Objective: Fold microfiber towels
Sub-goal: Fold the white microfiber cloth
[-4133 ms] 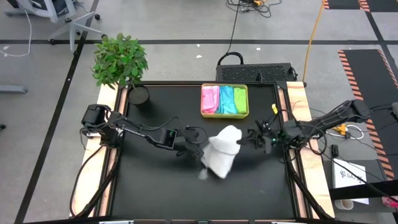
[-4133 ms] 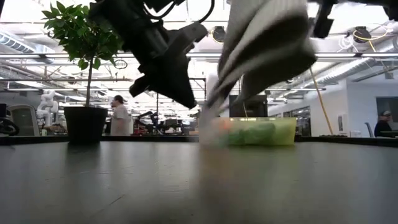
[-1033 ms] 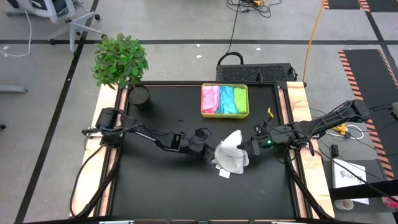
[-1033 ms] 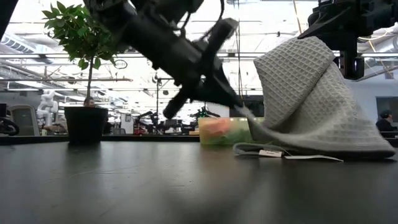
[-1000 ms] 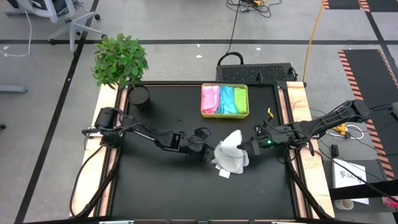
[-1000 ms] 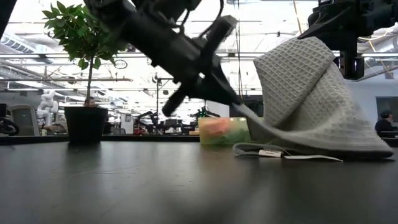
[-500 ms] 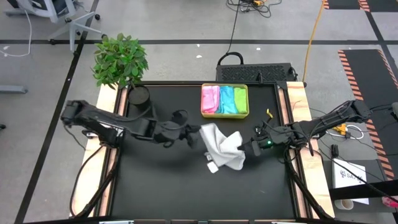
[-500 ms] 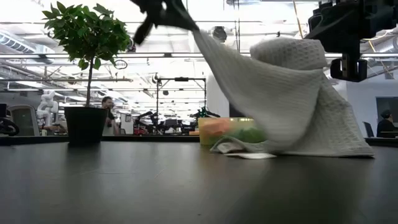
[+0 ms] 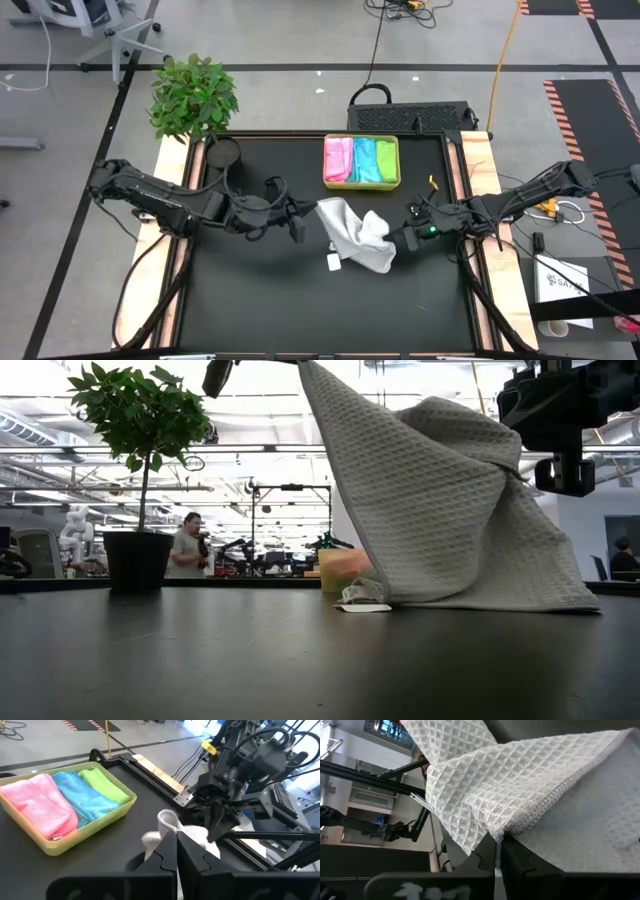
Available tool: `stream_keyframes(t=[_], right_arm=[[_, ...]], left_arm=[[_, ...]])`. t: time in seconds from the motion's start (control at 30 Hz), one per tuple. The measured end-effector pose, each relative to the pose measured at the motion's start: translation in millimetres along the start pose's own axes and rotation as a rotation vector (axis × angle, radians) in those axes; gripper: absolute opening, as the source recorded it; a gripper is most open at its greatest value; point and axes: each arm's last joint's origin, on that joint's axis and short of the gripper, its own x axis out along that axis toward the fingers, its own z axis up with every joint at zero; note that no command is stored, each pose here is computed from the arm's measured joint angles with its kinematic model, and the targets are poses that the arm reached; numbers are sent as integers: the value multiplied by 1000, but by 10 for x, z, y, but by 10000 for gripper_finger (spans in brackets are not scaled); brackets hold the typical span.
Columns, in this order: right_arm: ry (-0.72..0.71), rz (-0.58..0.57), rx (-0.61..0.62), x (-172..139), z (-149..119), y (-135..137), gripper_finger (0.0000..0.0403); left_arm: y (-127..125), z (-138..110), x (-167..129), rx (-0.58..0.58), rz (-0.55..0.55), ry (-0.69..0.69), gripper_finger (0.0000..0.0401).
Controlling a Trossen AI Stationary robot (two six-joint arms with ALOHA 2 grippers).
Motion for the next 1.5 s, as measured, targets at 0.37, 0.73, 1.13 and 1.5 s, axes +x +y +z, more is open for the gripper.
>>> stream_keyframes(t=[0.37, 0.73, 1.13, 1.5], right_arm=[[-64, 120, 32, -9, 51, 119, 2], [-368, 563, -177, -259, 289, 536, 2], [-306, 354, -73, -30, 309, 337, 4], [-329, 441, -191, -46, 329, 413, 4]], left_arm=[[-131, 268, -212, 59, -137, -175, 0], [-89, 705, -974, 173, -256, -360, 0], [-52, 747, -1204, 234, -206, -398, 0], [-38, 721, -1193, 241, -189, -374, 0]])
